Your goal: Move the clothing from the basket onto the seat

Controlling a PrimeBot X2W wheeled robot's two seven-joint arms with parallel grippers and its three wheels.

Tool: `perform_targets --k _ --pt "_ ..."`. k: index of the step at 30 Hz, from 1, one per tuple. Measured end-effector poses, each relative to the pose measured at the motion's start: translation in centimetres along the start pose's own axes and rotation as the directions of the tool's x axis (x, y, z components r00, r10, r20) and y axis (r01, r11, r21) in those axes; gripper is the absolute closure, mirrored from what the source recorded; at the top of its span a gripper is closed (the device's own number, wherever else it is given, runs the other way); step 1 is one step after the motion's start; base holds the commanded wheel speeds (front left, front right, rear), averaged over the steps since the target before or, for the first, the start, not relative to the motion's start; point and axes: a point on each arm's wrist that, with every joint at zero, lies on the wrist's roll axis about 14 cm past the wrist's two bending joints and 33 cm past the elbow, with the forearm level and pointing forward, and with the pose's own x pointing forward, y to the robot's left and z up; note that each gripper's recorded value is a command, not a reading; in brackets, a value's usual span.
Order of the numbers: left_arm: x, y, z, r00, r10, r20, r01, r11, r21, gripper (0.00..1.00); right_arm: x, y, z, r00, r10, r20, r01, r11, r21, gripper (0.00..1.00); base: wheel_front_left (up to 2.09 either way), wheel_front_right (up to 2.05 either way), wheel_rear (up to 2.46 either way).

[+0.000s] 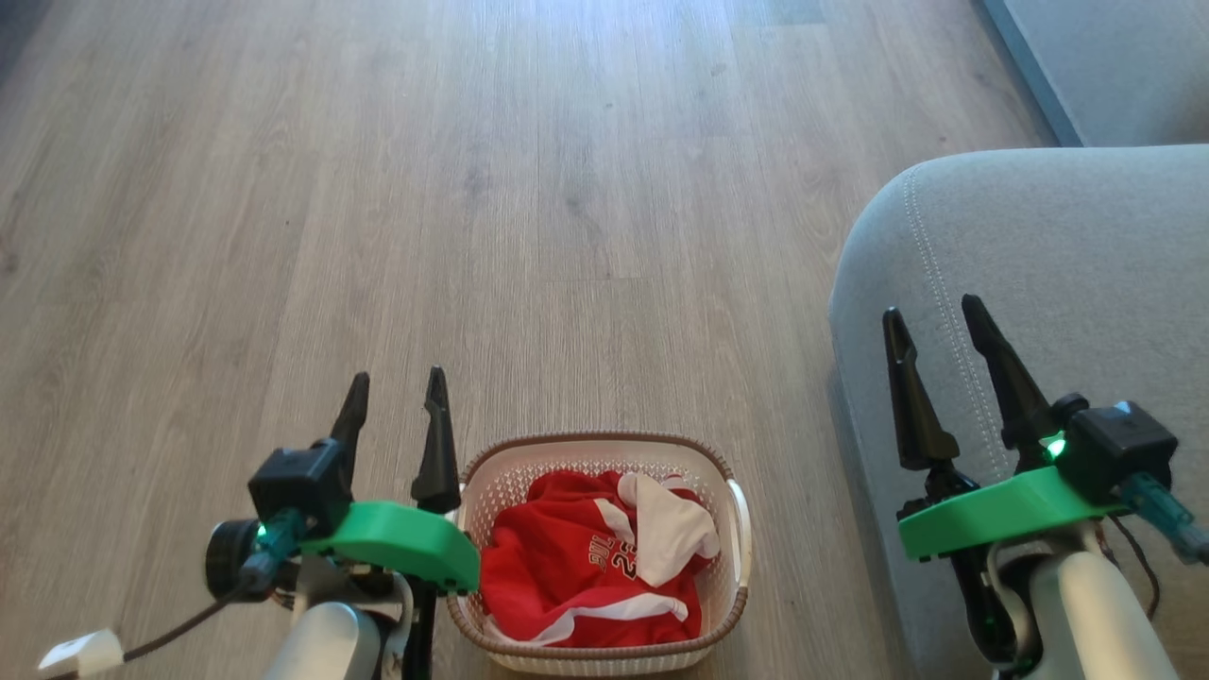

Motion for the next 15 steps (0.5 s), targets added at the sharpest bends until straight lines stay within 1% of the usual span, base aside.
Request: perform_targets --k 4,7,10,13,15 --pt "-0.2 0.1 -0.8 1.000 -0.008 -0.007 0.008 1.000 0.021 0.00 -0.1 -0.3 -0.1 1.000 -0.008 0.000 0.008 0.999 -0.032 0.00 0.00 0.00 0.00" --pt "-0.3 0.7 -1.1 1.000 0.003 -0.001 -0.003 0.994 0.106 0.00 -0.2 0.0 0.0 1.000 0.005 0.006 -0.004 0.997 -0.078 0.00 0.00 0.00 0.00" --pt "-0.2 0.2 0.2 0.998 -0.009 0.062 -0.004 0.979 0.205 0.00 -0.1 0.6 0.2 1.000 0.028 0.011 -0.026 0.990 -0.142 0.00 0.00 0.00 0.00" --pt "-0.1 -1.5 2.8 0.987 -0.048 0.156 0.014 0.977 0.212 0.00 0.2 2.3 1.5 0.994 0.103 0.044 -0.088 0.963 -0.256 0.00 0.00 0.00 0.00" --pt "0.0 -1.9 4.5 0.975 -0.056 0.217 0.003 0.971 0.238 0.00 0.3 2.6 2.0 0.992 0.110 0.063 -0.089 0.959 -0.271 0.00 0.00 0.00 0.00"
